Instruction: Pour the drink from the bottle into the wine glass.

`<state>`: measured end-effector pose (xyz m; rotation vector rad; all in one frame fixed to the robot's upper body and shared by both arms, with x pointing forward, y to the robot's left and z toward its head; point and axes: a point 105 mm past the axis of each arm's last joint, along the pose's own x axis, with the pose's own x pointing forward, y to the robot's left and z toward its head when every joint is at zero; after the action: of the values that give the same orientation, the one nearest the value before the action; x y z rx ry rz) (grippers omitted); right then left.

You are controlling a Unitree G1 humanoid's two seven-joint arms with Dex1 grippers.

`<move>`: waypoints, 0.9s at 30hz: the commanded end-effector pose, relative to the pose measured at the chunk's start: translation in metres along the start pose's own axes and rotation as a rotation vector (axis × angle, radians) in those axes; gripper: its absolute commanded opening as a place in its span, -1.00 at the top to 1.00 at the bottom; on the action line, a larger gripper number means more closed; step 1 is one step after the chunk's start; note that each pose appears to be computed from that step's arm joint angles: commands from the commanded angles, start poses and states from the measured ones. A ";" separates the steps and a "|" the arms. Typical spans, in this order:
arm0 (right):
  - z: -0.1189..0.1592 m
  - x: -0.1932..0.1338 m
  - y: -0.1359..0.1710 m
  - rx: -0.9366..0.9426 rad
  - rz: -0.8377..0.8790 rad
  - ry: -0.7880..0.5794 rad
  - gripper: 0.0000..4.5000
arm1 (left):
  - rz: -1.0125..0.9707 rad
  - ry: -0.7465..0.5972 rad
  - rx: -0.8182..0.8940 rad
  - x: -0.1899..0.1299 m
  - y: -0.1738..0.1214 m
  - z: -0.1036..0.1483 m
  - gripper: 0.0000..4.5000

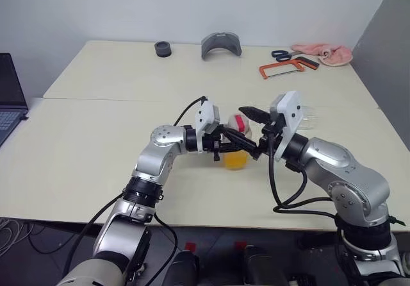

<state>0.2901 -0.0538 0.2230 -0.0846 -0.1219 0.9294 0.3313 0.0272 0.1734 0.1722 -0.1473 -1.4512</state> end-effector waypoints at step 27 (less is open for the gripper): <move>0.028 -0.022 -0.009 -0.115 0.159 -0.072 -0.59 | 0.017 -0.002 0.048 -0.009 0.001 0.018 0.23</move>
<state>0.2916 -0.0799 0.2349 -0.1632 -0.1556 1.1372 0.3295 0.0374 0.1761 0.1972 -0.1017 -1.4478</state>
